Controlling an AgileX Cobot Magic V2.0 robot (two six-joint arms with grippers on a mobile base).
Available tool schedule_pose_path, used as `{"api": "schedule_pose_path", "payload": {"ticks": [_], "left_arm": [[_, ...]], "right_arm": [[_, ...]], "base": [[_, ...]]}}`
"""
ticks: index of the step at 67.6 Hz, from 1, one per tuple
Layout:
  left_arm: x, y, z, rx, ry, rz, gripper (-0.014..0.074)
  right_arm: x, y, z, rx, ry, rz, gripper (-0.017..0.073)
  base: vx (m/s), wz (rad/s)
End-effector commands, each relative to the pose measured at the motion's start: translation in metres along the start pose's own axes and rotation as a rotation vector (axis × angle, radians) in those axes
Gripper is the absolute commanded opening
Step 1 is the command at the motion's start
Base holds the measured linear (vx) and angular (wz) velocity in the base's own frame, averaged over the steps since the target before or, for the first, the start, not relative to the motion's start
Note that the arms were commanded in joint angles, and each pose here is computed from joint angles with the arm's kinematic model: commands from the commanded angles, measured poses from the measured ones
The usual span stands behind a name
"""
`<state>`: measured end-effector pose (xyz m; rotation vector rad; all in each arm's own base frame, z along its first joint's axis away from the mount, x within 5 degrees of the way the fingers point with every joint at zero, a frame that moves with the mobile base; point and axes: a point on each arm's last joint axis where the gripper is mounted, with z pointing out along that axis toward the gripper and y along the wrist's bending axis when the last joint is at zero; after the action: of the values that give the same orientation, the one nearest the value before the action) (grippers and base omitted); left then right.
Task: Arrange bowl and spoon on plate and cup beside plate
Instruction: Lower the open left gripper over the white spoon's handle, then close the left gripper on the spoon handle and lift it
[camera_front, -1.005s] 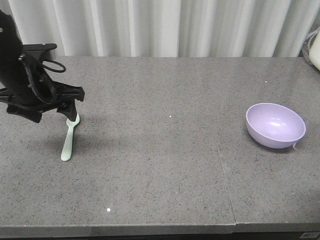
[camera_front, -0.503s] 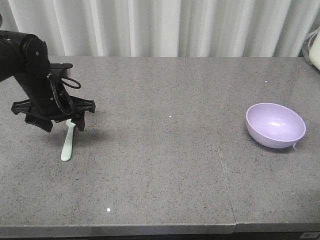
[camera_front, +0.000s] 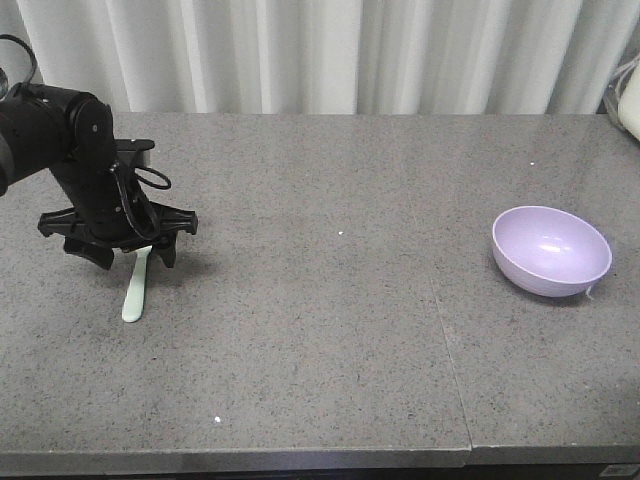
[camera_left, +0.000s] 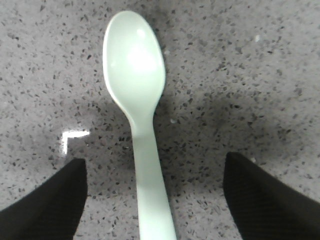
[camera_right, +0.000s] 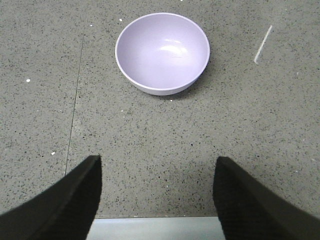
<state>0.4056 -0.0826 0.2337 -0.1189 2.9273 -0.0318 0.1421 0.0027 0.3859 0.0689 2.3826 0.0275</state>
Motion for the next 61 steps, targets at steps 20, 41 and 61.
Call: {"api": "schedule_pose_path", "payload": {"ticks": [20,41,61], "left_arm": [[-0.007,-0.003,-0.01,0.016,-0.059,-0.02,0.0533],[-0.005,-0.003,-0.007,0.007,-0.03,-0.02,0.0491],[-0.003,-0.002,-0.007,0.0,-0.008,-0.021,0.0183]], "right_arm": [[-0.01,-0.001,-0.008,0.004,-0.09,-0.006,0.0472],[-0.01,-0.001,-0.008,0.004,-0.09,-0.006,0.0472],[-0.01,-0.001,-0.008,0.004,-0.09,-0.005,0.0472]], "base": [[0.0,0.0],[0.0,0.0],[0.0,0.0]]}}
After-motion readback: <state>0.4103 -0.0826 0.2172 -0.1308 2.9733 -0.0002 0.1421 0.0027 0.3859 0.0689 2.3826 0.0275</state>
